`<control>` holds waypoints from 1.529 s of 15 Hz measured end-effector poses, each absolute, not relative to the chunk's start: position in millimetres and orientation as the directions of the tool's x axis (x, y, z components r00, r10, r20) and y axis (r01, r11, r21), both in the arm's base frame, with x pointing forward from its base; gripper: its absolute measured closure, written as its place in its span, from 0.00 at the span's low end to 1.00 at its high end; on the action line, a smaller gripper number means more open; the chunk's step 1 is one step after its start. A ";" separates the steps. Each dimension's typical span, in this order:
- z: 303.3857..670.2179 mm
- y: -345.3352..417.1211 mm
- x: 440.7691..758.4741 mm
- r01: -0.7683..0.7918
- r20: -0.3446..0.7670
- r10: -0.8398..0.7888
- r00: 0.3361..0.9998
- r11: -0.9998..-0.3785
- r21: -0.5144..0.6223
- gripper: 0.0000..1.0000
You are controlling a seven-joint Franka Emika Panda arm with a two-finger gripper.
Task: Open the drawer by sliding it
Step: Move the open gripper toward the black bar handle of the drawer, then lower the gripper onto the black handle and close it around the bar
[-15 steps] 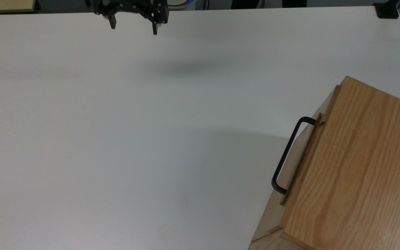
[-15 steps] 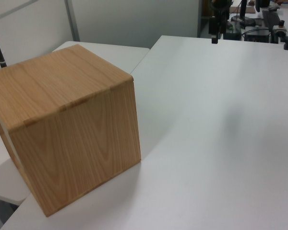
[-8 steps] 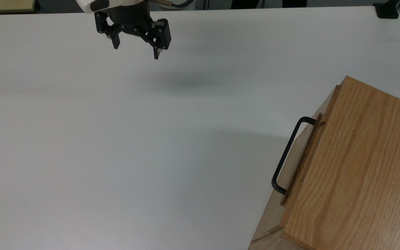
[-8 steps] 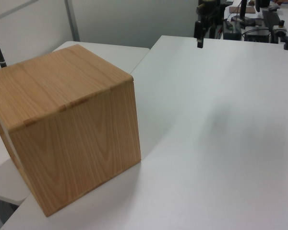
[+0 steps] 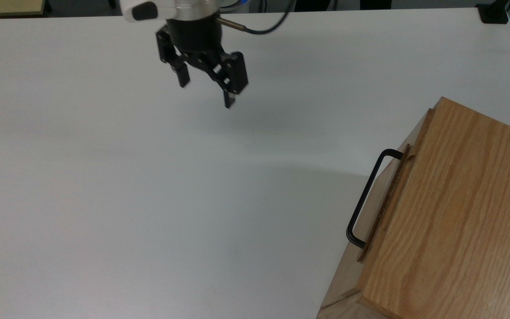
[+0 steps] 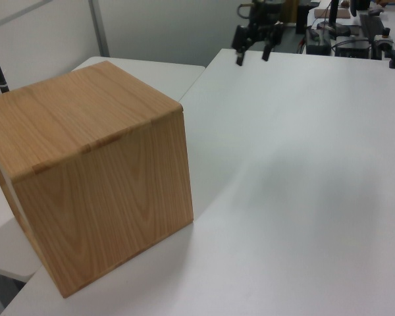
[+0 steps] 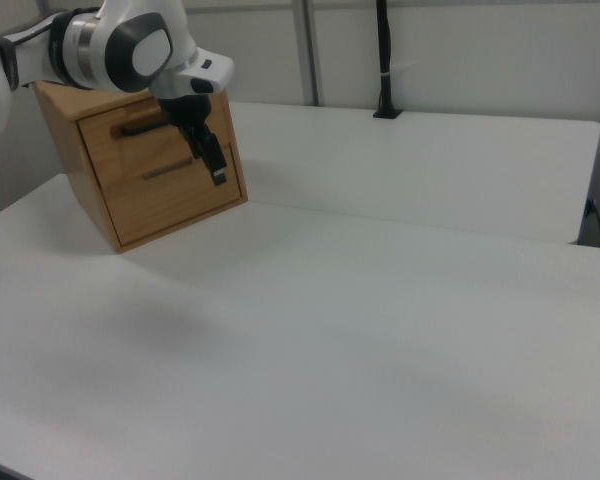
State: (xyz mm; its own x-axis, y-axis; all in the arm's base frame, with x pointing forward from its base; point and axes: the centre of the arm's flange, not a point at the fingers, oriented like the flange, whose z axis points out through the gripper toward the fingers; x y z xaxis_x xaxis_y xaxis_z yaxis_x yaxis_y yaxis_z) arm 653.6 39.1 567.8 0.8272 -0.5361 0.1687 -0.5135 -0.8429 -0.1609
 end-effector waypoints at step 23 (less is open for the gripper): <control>537.4 201.7 722.8 -0.379 0.196 -0.688 0.699 -0.589 -0.714 0.00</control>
State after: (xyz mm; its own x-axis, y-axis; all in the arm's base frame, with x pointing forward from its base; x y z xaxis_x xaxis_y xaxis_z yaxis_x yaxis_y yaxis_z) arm 722.8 201.7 537.4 0.6989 -0.6877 0.1962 -0.3792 -0.5890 -0.7136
